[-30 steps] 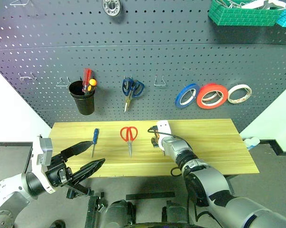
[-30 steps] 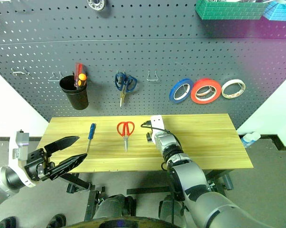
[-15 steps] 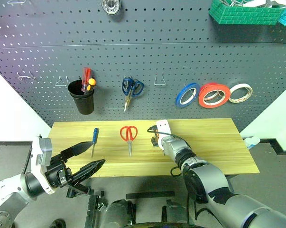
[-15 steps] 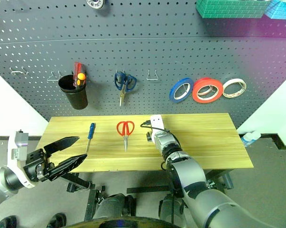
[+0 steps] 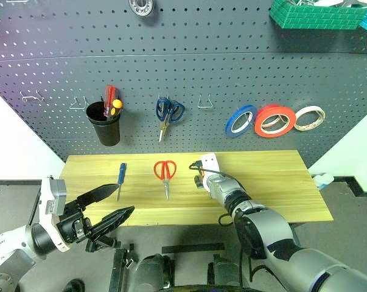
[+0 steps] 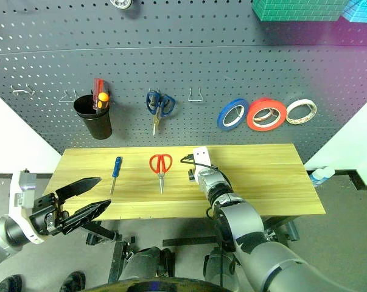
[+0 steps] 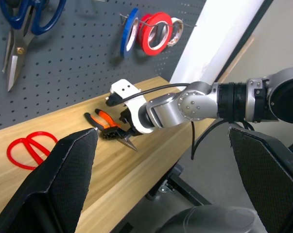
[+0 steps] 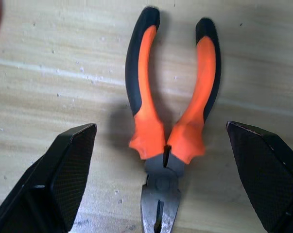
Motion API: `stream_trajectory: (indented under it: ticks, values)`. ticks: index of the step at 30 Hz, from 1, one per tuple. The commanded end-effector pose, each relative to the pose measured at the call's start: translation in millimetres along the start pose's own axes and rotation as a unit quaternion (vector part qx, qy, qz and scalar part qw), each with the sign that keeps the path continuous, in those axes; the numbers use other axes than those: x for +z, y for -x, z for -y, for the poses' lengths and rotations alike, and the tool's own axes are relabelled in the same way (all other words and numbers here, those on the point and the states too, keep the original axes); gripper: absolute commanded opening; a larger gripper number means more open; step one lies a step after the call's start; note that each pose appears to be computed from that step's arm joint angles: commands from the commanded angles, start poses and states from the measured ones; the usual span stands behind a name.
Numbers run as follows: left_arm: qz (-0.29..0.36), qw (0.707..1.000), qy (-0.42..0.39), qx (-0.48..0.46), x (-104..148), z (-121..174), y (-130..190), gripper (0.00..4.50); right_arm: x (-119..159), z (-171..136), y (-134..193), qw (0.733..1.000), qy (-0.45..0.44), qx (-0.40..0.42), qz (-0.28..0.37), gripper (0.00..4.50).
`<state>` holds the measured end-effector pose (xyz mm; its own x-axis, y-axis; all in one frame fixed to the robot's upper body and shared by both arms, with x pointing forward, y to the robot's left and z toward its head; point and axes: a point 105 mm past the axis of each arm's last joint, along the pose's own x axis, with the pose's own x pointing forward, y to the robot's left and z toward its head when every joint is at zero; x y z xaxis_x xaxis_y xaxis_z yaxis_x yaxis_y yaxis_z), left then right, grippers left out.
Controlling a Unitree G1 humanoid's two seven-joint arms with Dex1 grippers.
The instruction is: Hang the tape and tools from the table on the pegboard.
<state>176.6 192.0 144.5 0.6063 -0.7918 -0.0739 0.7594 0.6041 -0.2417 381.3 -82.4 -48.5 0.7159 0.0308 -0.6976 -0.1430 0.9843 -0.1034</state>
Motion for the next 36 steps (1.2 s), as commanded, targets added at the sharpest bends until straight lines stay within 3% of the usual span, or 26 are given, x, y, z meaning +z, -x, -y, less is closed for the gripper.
stream_trajectory:
  ticks: [1, 20, 28, 32, 36]
  values:
    - [0.006, 1.0, -0.024, -0.001, 8, 4, 3, 4.5, 15, -6, 2, 1.0, -0.006, 0.009, 0.021, 4.48]
    - [0.004, 1.0, -0.006, 0.003, 2, 14, 6, 4.5, 26, 6, 4, 1.0, -0.011, -0.003, 0.028, 4.48]
    - [-0.001, 1.0, 0.005, 0.001, -3, 19, 11, 4.5, 16, 7, 5, 1.0, -0.013, -0.004, 0.015, 4.48]
    - [-0.005, 1.0, 0.005, -0.001, -4, 19, 13, 4.5, 16, 7, 6, 1.0, -0.003, -0.011, 0.015, 3.67]
    - [-0.005, 1.0, 0.003, -0.001, -4, 16, 13, 4.5, 17, 7, 6, 1.0, 0.009, -0.009, 0.016, 2.34]
